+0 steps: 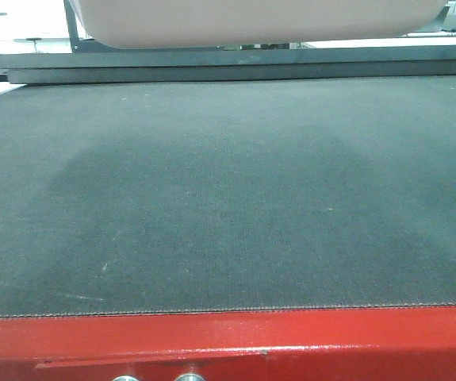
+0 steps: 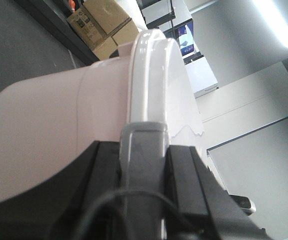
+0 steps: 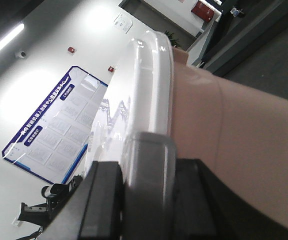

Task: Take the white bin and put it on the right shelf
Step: 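Hold the bin raised while the base drives to the steel shelving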

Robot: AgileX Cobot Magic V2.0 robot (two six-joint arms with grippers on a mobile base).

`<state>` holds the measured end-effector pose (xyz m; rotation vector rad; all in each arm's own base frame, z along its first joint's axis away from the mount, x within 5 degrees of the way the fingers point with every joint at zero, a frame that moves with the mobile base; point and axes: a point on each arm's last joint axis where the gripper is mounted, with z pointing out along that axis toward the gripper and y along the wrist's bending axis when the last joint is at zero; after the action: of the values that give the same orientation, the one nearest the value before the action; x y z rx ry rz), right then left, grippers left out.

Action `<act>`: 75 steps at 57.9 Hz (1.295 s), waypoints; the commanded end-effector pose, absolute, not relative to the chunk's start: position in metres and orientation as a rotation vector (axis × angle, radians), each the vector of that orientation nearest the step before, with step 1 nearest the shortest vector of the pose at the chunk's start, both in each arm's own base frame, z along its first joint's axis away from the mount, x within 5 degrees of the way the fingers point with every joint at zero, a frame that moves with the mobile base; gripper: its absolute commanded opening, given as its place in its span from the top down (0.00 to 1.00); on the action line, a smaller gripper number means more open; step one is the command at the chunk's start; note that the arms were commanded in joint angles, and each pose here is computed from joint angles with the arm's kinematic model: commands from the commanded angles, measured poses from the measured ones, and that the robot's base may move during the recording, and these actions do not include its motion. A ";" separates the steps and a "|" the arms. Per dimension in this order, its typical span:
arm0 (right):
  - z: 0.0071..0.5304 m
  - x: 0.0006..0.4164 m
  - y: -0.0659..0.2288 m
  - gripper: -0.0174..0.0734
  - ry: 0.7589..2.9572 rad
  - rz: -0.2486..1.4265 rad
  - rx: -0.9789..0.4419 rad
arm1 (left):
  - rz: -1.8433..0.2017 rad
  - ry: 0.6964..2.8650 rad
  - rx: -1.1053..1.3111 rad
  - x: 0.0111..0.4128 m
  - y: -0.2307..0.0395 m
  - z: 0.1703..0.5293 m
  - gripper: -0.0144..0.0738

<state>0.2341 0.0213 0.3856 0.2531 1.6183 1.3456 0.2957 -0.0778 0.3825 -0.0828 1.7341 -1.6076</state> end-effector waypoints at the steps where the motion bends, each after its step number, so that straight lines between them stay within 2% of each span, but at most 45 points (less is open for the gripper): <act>1: 0.416 0.201 0.046 0.74 1.492 1.636 -0.092 | -1.920 1.571 0.291 0.253 -0.102 0.420 0.98; 41: 0.416 0.202 0.046 0.74 1.493 1.630 -0.082 | -1.920 1.571 0.291 0.253 -0.102 0.420 0.98; 75: 0.412 0.215 0.037 0.74 1.508 1.507 0.084 | -1.920 1.571 0.291 0.253 -0.102 0.420 0.98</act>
<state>0.2365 0.0184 0.3843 0.2904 1.6197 1.3099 0.2951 -0.0798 0.3825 -0.0809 1.7368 -1.6160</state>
